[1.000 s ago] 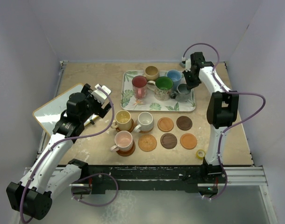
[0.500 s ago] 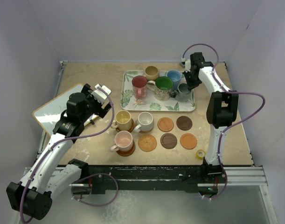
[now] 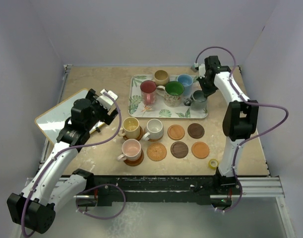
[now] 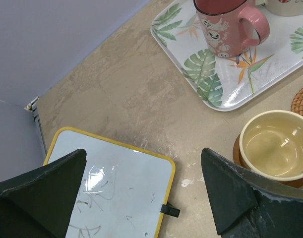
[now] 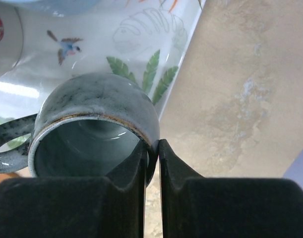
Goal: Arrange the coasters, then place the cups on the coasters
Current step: Pick up the cup from the tray.
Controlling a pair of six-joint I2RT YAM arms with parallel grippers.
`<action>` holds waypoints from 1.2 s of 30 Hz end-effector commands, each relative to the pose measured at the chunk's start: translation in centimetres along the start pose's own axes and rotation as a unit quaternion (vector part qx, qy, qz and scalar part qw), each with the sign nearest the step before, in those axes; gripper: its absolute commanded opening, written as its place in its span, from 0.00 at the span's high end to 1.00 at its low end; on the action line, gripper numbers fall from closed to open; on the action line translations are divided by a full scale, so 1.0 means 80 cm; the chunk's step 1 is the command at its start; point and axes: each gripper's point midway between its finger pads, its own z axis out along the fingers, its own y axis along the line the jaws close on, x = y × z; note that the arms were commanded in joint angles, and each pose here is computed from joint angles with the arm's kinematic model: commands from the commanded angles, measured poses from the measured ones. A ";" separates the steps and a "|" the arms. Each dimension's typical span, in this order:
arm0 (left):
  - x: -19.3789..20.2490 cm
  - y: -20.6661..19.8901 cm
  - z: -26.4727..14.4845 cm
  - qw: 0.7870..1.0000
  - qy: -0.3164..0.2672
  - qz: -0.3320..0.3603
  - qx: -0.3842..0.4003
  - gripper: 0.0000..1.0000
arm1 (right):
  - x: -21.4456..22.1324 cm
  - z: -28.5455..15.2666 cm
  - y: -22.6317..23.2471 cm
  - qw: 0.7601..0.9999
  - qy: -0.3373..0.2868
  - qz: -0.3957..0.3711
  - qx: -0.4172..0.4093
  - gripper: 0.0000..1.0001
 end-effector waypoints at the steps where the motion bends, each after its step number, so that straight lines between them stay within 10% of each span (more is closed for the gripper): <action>1: -0.012 0.018 -0.002 0.999 -0.024 -0.008 -0.038 0.05 | -0.026 -0.079 -0.008 0.997 -0.072 -0.008 0.012 1.00; 36: 0.013 0.074 0.015 0.986 0.072 0.059 -0.137 0.02 | 0.116 -0.209 0.236 0.960 -0.212 -0.096 -0.154 1.00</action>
